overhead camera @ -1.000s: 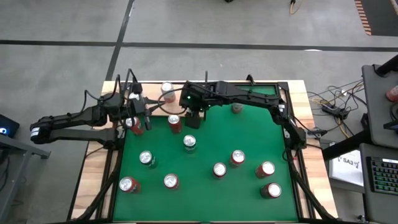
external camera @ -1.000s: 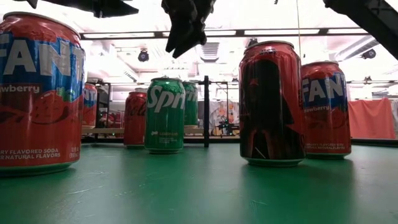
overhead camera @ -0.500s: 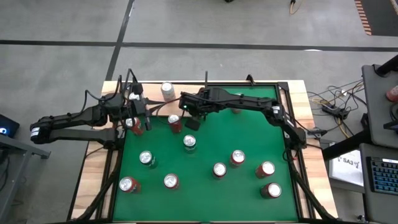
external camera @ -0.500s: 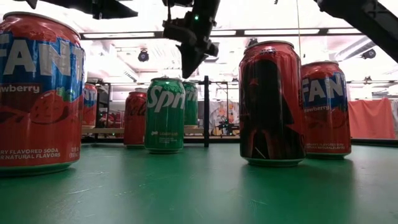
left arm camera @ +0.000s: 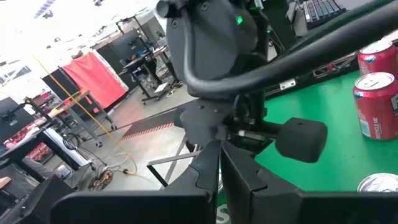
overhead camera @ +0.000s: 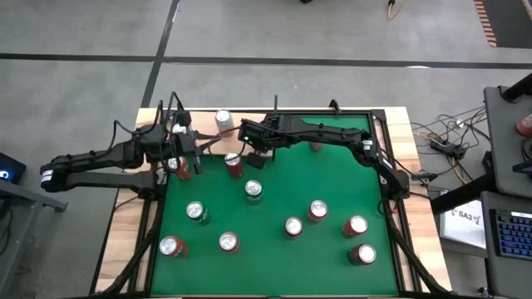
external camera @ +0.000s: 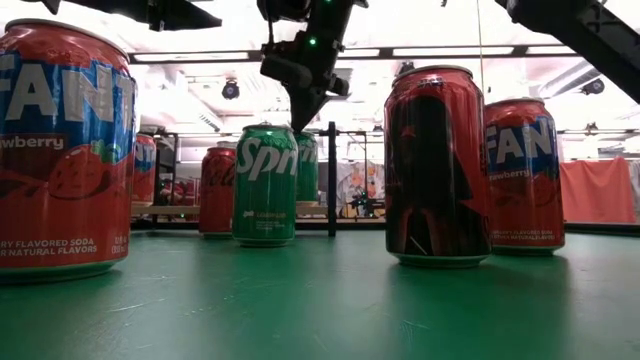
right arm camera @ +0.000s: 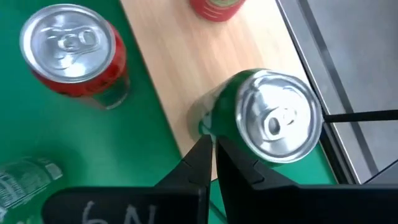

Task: Place canned beverage on shelf
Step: Put the green soda can on the shelf

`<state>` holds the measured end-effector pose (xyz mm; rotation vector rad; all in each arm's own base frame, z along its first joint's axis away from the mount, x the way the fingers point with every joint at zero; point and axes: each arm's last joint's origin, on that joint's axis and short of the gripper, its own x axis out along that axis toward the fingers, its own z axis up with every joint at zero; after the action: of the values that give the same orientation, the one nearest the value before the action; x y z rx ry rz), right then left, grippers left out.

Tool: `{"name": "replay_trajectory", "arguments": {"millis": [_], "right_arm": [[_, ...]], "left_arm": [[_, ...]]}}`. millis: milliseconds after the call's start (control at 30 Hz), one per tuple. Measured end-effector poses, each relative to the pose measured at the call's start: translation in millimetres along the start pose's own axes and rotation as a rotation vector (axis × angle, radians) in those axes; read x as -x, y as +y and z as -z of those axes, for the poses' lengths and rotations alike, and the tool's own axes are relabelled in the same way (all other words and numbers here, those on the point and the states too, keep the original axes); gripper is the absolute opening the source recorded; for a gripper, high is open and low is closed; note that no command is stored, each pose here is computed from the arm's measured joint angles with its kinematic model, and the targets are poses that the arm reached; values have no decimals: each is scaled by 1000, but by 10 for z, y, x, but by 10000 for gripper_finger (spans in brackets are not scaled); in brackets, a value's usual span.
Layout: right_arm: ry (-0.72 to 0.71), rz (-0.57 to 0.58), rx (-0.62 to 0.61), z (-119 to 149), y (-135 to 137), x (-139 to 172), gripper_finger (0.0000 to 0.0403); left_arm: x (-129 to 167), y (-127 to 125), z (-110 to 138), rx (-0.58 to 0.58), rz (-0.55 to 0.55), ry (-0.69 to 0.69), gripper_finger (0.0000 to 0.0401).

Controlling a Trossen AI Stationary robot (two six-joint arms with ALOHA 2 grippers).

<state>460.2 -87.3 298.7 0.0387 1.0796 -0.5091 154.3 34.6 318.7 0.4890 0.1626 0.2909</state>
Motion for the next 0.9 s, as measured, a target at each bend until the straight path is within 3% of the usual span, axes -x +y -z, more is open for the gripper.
{"name": "replay_trajectory", "arguments": {"millis": [367,900], "right_arm": [[-13,15,33,-23,-143,-119,12],[-24,-41,47,-33,-107,-115,12]], "left_arm": [[0,0,0,0,0,0,0],[0,-1,3,-1,1,3,0]]}}
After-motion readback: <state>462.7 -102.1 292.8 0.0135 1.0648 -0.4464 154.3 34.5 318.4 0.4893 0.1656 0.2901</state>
